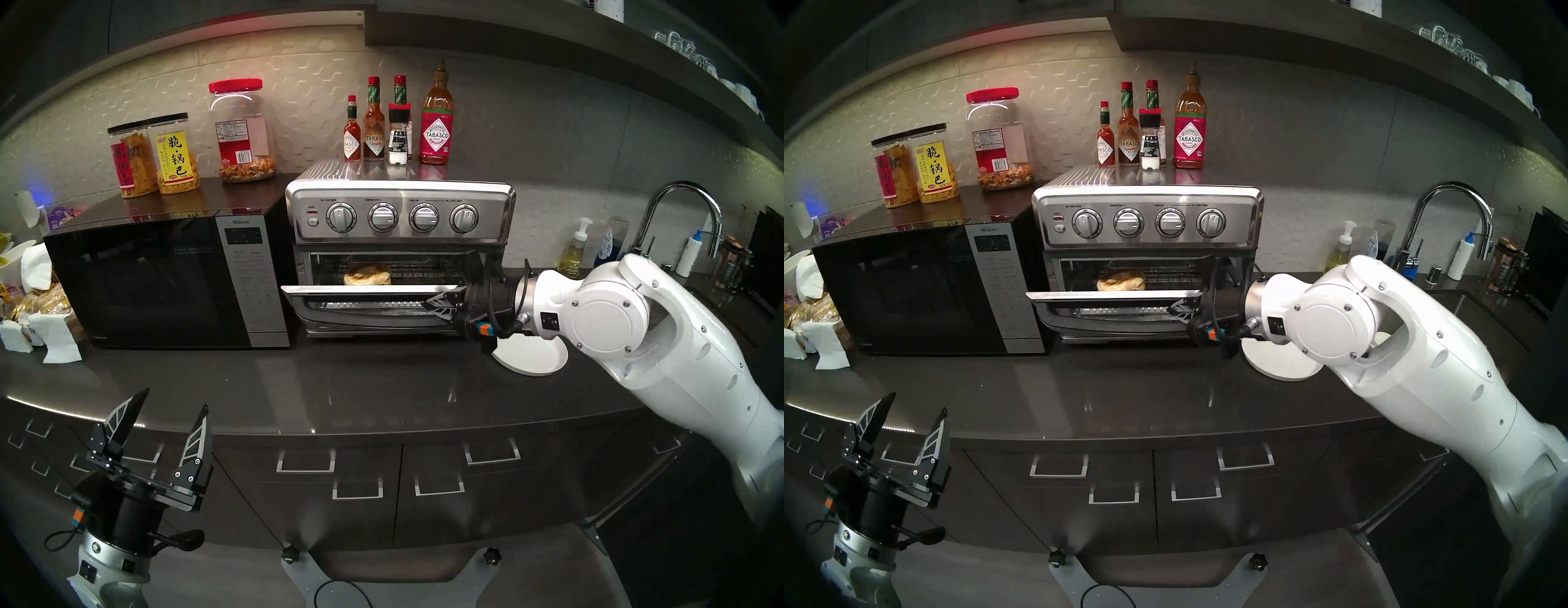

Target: Open the oven and place the bagel inside on the rack

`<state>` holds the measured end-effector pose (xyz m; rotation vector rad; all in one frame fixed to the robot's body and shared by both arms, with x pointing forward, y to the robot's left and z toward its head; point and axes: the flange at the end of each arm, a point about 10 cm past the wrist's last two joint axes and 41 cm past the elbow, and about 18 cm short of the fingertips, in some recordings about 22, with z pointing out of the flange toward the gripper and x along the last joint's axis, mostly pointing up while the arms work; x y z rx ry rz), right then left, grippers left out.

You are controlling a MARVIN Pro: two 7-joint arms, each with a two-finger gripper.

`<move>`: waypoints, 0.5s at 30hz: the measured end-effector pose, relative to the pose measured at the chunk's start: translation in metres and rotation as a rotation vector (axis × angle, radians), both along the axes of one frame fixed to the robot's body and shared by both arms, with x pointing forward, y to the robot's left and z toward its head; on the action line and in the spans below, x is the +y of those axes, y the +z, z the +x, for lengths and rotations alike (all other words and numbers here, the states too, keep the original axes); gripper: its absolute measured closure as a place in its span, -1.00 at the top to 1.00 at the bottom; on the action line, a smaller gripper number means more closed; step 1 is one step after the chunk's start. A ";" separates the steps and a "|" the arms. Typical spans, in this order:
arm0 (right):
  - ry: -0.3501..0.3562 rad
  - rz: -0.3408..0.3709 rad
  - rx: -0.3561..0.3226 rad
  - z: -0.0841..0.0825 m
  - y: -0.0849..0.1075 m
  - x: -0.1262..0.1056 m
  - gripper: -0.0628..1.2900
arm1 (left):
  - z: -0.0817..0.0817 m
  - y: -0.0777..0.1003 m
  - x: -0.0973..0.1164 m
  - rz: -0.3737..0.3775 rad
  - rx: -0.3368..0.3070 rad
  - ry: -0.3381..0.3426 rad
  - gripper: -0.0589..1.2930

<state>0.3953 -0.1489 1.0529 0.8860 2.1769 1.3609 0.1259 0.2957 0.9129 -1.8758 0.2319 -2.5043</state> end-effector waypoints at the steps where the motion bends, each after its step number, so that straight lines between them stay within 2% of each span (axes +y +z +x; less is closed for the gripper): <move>1: -0.002 0.000 -0.001 0.002 0.002 -0.001 -0.94 | 0.000 0.000 0.000 0.000 0.000 0.000 0.97; 9: -0.041 -0.011 -0.019 0.021 0.032 -0.016 -0.94 | 0.000 0.000 0.000 0.000 0.000 0.000 0.97; 15: -0.048 -0.020 -0.036 0.023 0.053 -0.027 -0.94 | 0.000 0.000 0.000 0.000 0.000 0.000 0.97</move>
